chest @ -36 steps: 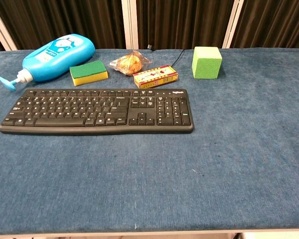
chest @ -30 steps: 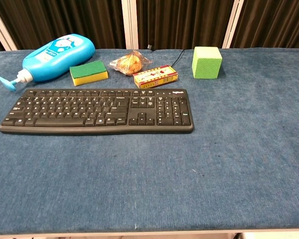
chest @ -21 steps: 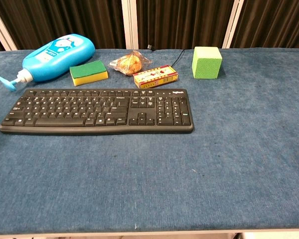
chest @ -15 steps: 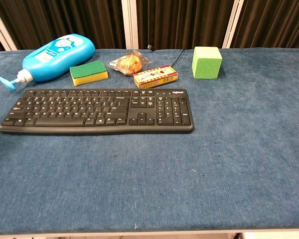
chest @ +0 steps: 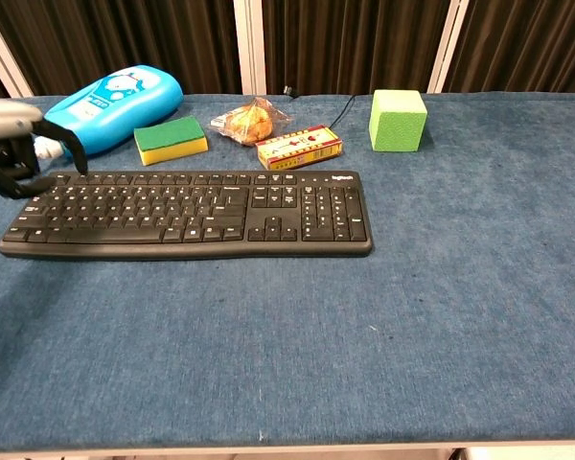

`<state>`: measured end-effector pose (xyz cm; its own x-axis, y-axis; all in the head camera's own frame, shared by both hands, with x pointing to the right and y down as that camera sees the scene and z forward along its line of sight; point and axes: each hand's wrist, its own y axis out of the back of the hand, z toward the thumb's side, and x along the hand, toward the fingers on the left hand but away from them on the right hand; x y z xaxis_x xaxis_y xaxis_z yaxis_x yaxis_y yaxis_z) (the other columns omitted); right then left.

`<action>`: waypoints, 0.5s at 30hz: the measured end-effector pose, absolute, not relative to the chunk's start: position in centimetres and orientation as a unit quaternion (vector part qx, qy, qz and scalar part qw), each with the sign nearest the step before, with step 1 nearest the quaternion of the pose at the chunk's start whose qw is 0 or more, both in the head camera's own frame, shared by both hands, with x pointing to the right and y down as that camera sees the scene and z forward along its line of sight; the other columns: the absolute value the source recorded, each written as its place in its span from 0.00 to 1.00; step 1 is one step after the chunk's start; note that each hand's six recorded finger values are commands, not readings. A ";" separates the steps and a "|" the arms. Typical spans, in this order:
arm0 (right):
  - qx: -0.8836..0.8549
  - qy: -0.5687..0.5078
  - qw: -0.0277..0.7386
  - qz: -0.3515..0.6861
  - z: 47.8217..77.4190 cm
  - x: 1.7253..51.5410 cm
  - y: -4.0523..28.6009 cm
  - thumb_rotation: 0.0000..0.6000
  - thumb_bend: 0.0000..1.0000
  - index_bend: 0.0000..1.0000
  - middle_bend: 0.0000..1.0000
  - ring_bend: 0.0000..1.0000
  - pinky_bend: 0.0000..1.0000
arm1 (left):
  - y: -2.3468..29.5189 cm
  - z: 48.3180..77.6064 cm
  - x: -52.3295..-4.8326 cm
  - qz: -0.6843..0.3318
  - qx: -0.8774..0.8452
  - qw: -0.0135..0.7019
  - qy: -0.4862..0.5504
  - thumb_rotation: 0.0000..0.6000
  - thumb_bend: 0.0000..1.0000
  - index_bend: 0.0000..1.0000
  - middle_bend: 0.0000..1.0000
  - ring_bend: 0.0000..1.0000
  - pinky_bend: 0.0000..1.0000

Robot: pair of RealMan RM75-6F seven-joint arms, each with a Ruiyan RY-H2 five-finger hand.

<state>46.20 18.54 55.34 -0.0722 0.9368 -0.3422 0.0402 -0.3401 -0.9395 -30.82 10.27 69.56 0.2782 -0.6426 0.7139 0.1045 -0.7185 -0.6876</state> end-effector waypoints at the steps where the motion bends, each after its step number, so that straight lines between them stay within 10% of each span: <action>1: -0.566 -0.432 0.378 0.592 55.4 46.2 18.6 1.00 0.15 0.00 0.00 0.00 0.00 | 10.5 69.9 -30.4 -0.572 -0.731 0.326 0.179 1.00 0.53 0.31 0.94 0.97 0.87; 15: -0.566 -0.433 0.372 0.594 55.6 46.5 18.8 1.00 0.15 0.00 0.00 0.00 0.00 | 11.6 71.0 -29.2 -0.582 -0.731 0.321 0.157 1.00 0.53 0.31 0.94 0.97 0.87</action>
